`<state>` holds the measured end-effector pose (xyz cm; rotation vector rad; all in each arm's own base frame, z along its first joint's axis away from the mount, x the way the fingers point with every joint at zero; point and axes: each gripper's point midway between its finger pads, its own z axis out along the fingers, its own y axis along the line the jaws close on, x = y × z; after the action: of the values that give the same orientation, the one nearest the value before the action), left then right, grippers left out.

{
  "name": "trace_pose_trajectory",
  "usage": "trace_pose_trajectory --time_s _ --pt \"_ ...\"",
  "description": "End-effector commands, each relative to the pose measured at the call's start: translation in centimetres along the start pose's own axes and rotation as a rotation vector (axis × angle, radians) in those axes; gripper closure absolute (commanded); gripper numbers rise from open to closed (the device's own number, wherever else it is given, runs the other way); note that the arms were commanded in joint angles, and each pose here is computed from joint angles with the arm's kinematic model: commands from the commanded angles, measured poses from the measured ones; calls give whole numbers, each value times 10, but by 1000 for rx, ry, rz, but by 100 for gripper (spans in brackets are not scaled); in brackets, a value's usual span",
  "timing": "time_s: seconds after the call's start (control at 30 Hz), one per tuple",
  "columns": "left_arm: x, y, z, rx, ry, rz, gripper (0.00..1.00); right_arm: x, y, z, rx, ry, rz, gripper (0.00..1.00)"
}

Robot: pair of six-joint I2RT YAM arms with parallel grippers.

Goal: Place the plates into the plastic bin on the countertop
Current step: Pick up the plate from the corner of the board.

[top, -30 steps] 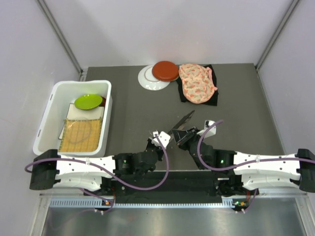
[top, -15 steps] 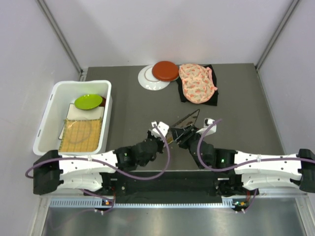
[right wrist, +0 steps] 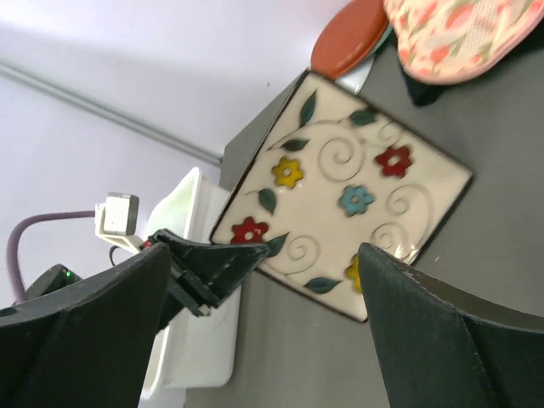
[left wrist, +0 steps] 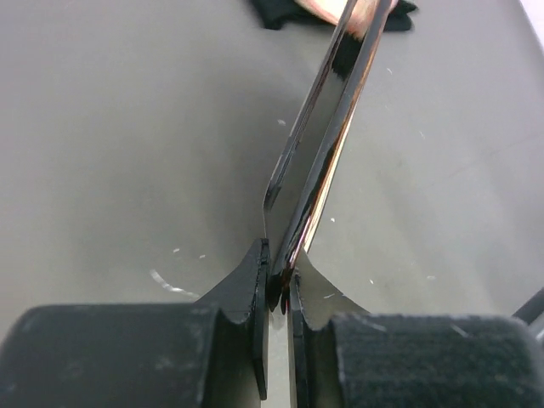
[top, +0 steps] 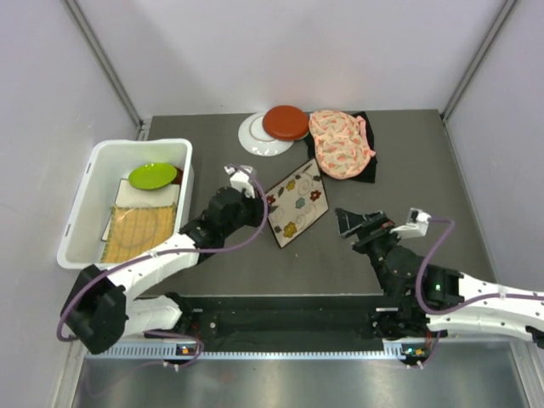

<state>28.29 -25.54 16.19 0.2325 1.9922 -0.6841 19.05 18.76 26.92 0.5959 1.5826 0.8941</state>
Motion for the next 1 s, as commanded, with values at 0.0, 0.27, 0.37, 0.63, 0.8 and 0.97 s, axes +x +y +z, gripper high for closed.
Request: trace_pose_trajectory --time_s 0.0,0.27,0.37,0.63,0.8,0.97 --pt "-110 2 -15 102 -237 -183 100 -21 -26 -1 51 -78 -88 7" --pt "-192 60 -68 114 -383 -370 100 -43 -52 45 18 -63 -68 5" --pt "-225 75 -98 125 -462 -411 100 -44 -60 70 13 -15 -60 5" --pt "-288 114 -173 95 -651 -485 100 -10 -69 111 -35 125 9 5" --pt "-295 166 -225 -107 -785 -555 100 8 -73 118 -59 177 39 5" --pt "-291 206 -267 -197 -946 -696 100 5 -74 117 -53 188 -7 5"
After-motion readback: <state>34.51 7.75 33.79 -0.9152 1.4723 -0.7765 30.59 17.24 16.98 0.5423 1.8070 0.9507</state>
